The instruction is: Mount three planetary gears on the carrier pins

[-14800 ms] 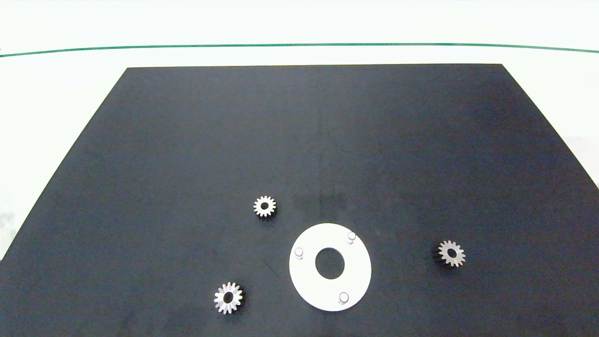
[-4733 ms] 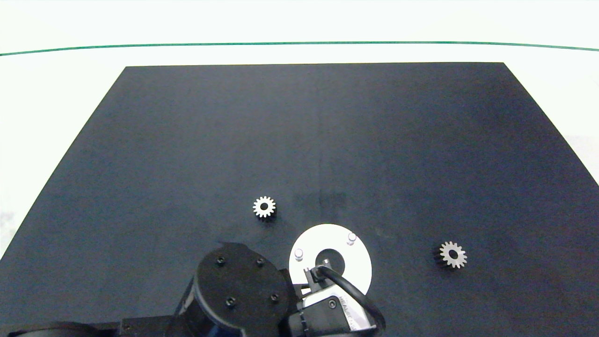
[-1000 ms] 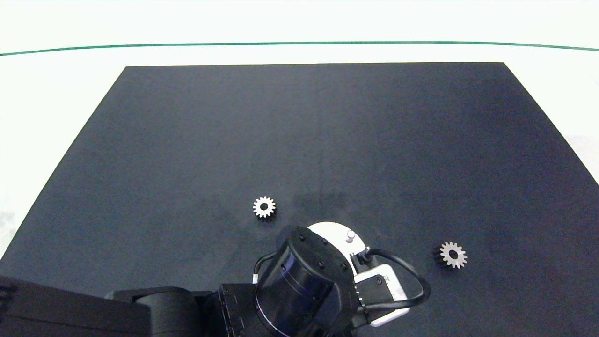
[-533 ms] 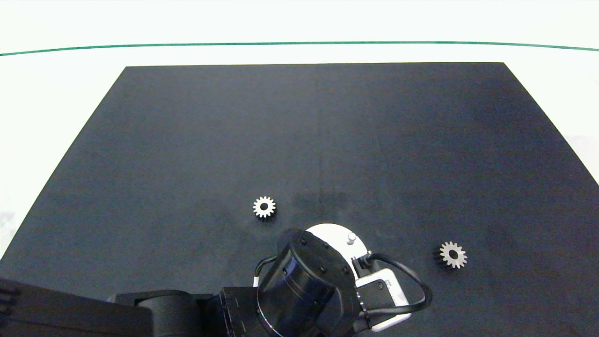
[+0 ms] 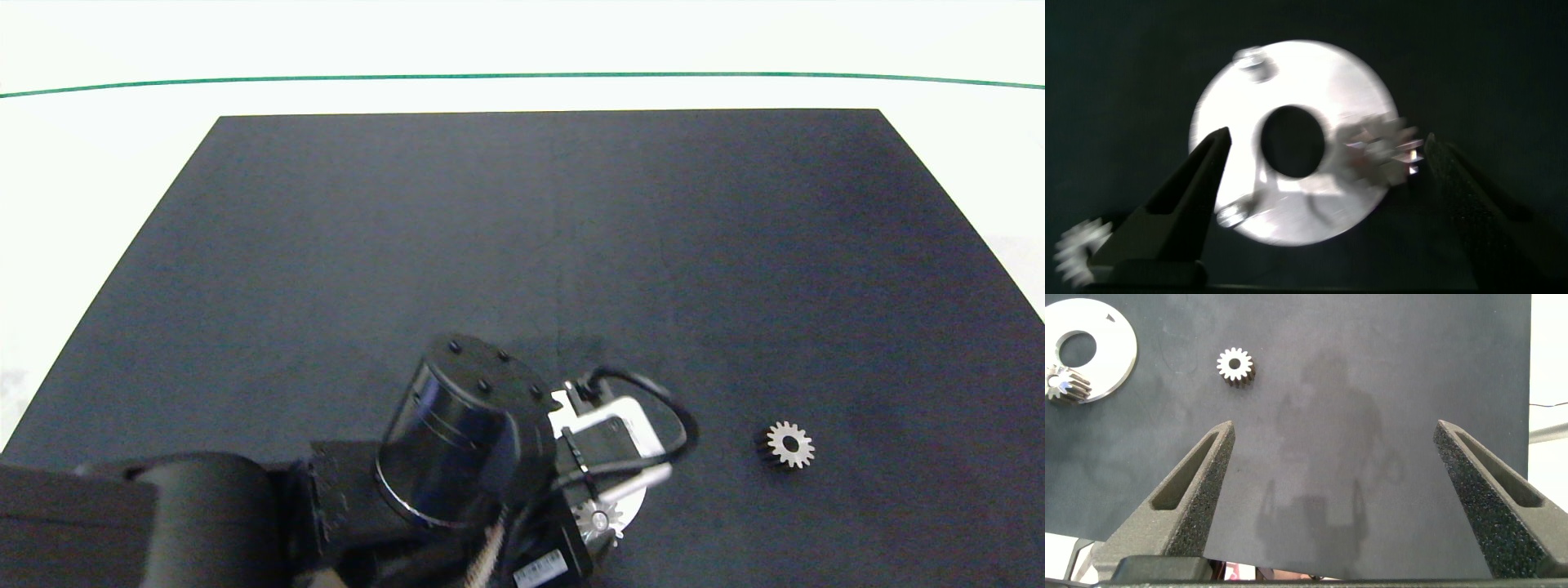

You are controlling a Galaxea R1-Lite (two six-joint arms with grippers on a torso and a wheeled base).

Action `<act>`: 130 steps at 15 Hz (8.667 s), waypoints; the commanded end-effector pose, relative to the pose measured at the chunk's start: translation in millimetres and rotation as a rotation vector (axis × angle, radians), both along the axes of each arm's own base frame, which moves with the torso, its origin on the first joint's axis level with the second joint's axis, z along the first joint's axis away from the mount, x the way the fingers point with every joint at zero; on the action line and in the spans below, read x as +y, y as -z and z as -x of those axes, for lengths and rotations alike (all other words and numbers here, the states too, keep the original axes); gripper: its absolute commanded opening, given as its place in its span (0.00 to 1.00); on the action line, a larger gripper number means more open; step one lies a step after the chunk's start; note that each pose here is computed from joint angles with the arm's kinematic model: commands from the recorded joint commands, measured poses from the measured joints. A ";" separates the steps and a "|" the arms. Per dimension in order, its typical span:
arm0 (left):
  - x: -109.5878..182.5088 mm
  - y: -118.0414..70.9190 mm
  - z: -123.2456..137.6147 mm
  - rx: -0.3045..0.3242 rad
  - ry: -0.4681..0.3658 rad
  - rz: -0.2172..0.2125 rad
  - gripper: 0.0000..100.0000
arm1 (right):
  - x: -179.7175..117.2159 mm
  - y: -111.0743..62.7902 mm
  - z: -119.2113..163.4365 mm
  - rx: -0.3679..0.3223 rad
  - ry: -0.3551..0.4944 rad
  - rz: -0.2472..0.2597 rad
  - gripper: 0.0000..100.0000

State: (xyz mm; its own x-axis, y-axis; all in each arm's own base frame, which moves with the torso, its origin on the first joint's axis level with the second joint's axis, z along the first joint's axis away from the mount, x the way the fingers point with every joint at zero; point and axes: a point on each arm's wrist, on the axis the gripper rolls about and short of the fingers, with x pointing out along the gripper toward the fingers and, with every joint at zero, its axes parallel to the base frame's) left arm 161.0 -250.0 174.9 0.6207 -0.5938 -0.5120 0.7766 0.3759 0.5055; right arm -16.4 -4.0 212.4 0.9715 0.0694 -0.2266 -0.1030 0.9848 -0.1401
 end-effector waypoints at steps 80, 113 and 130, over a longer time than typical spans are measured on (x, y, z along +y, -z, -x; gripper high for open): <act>96.6 25.8 -114.4 0.011 -0.149 0.255 0.27 | 0.1 1.1 -0.5 0.007 0.011 0.018 1.00; 48.8 20.9 -31.9 0.007 -0.028 0.179 0.16 | -0.4 1.0 3.2 -0.012 0.009 0.026 1.00; 44.7 29.1 -39.8 -0.014 -0.025 0.195 0.16 | -0.2 0.5 2.0 -0.007 0.008 0.028 1.00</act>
